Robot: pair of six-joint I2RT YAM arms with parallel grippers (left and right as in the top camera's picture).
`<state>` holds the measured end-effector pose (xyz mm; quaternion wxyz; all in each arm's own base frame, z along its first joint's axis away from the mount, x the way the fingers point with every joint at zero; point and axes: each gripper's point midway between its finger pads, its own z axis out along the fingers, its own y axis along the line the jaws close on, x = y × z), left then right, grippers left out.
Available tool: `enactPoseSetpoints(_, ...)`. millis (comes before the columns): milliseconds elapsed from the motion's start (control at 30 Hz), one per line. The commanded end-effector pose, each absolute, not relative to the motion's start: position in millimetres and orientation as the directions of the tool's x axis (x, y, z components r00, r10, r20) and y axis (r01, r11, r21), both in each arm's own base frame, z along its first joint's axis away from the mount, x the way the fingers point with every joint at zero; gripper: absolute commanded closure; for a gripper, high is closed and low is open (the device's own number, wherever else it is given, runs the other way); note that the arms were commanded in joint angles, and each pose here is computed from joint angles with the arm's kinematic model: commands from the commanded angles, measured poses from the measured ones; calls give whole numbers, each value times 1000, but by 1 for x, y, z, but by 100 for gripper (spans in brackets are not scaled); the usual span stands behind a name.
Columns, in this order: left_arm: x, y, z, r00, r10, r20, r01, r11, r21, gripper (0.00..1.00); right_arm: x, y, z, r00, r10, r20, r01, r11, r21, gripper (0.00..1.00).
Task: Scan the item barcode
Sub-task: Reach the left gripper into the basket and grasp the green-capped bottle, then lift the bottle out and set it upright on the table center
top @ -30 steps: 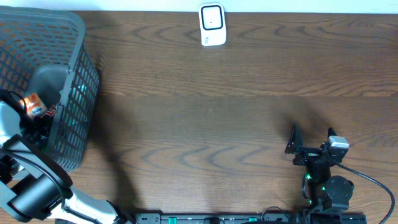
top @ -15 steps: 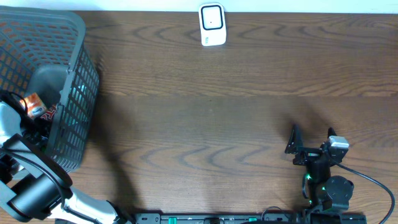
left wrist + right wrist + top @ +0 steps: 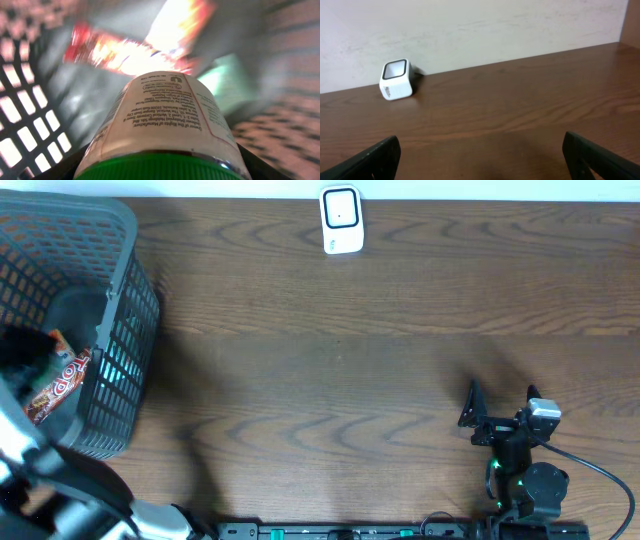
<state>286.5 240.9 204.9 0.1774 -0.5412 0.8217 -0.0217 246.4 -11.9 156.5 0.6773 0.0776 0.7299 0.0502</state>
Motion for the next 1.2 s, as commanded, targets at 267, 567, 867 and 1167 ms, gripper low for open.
enactPoseSetpoints(267, 324, 101, 377, -384, -747, -542, -477, 663, -576, 29, 246, -11, 156, -72, 191, -979, 42, 981, 188, 1)
enactPoseSetpoints(567, 363, -52, 322, -634, -607, -480, -404, 788, -464, 29, 246, -11, 156, -72, 191, -979, 42, 981, 188, 1)
enactPoseSetpoints(867, 368, -168, 191, -679, -704, -208, -637, 705, -311, 29, 246, -11, 156, -72, 191, -979, 42, 981, 188, 1)
enactPoseSetpoints(1167, 342, -239, 69, -566, -824, -8, -820, 564, -94, 29, 246, -11, 156, -72, 191, -979, 42, 981, 188, 1)
